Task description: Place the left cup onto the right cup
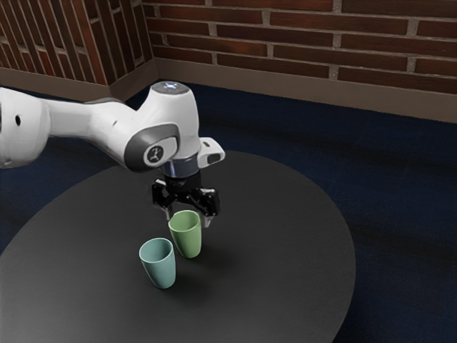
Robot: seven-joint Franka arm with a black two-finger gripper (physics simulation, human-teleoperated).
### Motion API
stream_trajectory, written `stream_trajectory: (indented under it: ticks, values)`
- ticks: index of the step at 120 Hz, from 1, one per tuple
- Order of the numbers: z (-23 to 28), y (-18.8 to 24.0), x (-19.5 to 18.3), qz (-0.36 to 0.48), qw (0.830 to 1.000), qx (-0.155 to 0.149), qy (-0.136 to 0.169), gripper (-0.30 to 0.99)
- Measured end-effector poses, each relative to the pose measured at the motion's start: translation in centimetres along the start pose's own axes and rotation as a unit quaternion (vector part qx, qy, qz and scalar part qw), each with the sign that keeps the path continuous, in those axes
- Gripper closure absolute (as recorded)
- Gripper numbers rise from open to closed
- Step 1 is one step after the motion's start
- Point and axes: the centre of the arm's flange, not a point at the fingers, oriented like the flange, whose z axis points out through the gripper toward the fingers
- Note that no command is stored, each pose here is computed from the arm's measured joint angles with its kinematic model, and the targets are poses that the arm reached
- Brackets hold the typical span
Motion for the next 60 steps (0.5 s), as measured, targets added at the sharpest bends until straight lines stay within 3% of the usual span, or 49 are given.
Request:
stream_trajectory:
  ticks: [60]
  values:
    - [2.5,0.3,1.7,-0.01,1.0,0.003,-0.013,0.0]
